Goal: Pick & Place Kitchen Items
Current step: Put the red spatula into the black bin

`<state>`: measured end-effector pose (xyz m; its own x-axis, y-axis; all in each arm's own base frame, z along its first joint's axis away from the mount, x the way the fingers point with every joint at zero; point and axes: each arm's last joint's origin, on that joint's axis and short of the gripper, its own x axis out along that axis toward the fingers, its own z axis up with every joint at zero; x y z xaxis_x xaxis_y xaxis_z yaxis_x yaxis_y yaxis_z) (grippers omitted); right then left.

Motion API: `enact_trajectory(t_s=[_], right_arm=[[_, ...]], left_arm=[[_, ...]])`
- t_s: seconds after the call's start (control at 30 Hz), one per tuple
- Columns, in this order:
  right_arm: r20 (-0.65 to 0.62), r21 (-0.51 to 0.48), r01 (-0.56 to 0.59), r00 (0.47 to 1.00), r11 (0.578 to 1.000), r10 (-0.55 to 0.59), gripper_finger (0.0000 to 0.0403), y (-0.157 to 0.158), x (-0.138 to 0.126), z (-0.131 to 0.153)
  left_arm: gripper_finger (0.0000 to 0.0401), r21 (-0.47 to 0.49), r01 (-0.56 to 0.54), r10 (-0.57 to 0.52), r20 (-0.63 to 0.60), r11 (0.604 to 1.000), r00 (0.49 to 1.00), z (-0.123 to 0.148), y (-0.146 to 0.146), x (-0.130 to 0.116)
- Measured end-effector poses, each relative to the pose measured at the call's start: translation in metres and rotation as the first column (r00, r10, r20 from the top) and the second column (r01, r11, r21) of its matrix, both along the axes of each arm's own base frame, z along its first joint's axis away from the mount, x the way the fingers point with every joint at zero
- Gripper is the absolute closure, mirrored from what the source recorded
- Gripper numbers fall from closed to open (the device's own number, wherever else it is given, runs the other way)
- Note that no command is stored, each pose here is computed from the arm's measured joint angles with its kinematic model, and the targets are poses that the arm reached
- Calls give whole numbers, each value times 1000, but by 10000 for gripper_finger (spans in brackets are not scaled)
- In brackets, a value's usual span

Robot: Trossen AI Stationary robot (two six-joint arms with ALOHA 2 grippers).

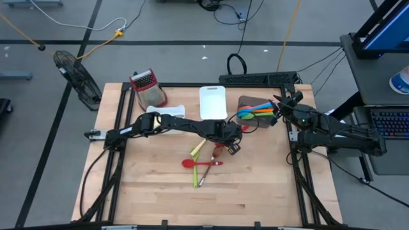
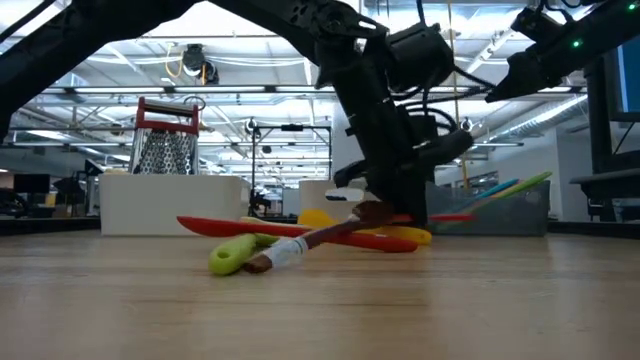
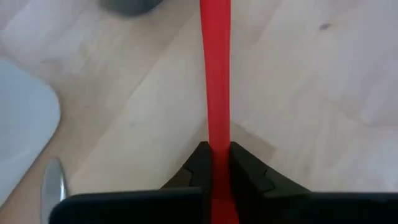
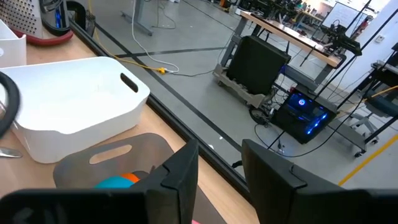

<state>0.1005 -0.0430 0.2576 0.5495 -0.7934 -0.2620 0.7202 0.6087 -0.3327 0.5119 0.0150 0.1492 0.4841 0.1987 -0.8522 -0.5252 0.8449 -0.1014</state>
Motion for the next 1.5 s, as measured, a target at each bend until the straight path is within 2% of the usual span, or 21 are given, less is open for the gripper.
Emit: enact_trajectory(t_s=[0.17, 0.4, 0.57, 0.83, 1.0, 1.13, 1.2, 1.23, 1.27, 1.33, 1.4, 1.5], right_arm=[[0, 0, 0, 1000, 1000, 0, 287, 0, 0, 0], [0, 0, 0, 1000, 1000, 0, 287, 0, 0, 0], [0, 0, -1, 1000, 1000, 1, 287, 0, 0, 0], [1, 1, 0, 1000, 1000, 0, 287, 0, 0, 0], [2, 1, 0, 1000, 1000, 0, 287, 0, 0, 0], [2, 5, -12, 1000, 1000, 12, 287, 0, 0, 0], [9, 33, -120, 993, 992, 120, 287, 2, 3, 0], [18, 52, -220, 975, 974, 219, 287, 4, 5, 0], [34, 71, -334, 943, 940, 332, 287, 7, 7, 1], [70, 84, -487, 873, 869, 483, 287, 11, 11, 3], [83, 66, -537, 843, 841, 532, 287, 12, 14, 5], [49, -3, -532, 846, 847, 531, 287, 11, 15, 8]], left_arm=[[385, -10, 61, -61, 22, 998, 998, 17, -2, -2], [384, -24, 76, -75, 49, 997, 996, 34, -3, -5], [384, 13, 102, -103, 110, 995, 989, 53, -3, -6], [384, 74, 93, -102, 123, 993, 987, 62, 1, -7], [384, 85, 84, -94, 121, 993, 988, 64, 1, -8], [384, 80, 93, -105, 154, 992, 983, 79, 0, -11], [384, 71, 103, -114, 176, 992, 978, 88, -1, -13], [384, 60, 109, -119, 187, 992, 975, 93, -2, -15], [384, 45, 119, -125, 201, 992, 972, 97, -3, -16], [384, 4, 128, -126, 236, 992, 964, 108, -4, -19], [384, -43, 112, -97, 259, 993, 961, 118, -5, -23], [384, -109, 91, -56, 286, 990, 956, 129, -4, -28]])
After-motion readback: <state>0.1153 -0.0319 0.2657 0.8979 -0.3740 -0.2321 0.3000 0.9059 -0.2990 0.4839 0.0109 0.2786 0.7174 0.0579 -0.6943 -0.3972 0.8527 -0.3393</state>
